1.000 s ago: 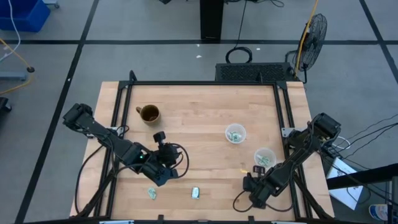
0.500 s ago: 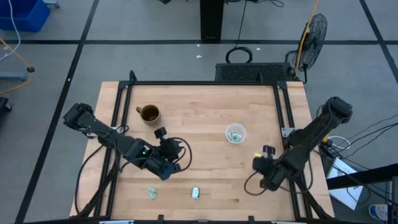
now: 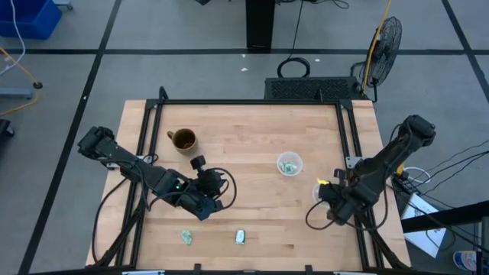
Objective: Pick and place items into bin
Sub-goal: Put the white stevia packet into the bottom transparent bin, then put the white stevia packet into the top transparent bin
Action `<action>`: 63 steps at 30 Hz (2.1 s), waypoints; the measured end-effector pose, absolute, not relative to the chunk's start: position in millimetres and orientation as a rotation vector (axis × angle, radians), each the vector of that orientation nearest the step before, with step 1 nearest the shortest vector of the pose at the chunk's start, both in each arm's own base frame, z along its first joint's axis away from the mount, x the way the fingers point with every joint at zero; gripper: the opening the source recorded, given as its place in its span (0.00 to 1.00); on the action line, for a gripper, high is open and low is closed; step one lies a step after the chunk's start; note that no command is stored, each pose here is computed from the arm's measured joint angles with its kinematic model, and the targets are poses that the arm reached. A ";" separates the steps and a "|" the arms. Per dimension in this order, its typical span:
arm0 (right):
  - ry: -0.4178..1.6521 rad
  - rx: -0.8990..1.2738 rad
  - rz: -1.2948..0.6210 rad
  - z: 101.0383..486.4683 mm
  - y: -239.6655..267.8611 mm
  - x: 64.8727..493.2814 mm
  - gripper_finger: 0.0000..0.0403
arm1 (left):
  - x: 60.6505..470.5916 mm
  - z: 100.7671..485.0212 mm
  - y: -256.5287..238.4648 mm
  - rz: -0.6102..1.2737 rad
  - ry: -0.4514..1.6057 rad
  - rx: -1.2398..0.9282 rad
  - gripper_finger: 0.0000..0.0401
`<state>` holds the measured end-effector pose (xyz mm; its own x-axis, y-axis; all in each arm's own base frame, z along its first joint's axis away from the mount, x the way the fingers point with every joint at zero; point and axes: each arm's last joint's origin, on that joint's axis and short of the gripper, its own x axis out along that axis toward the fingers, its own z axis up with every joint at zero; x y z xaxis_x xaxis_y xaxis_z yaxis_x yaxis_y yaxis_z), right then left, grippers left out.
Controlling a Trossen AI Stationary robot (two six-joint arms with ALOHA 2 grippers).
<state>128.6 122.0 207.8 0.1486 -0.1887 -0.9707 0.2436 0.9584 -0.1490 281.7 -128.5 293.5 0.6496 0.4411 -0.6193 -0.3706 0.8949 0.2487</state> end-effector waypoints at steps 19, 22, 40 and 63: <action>1.427 0.100 -0.378 171.7 106.8 125.9 0.12 | 281.7 293.5 -128.5 0.461 0.731 0.105 0.24; 1.418 0.104 -0.369 171.6 106.8 127.8 0.17 | 281.7 293.5 -128.5 0.461 0.731 0.105 0.24; 1.281 0.305 -0.113 201.4 121.5 157.4 0.21 | 280.6 289.4 -134.8 0.268 0.864 -0.029 0.24; 0.469 0.084 0.196 219.2 140.6 194.2 0.20 | 183.2 181.5 -199.9 0.133 1.402 -0.462 0.24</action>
<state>194.2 140.6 219.2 0.8736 0.2064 -0.4407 -0.1680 0.9778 0.1249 183.2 -199.9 181.5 0.1773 -0.1794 -0.9677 -0.3576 0.9043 -0.2332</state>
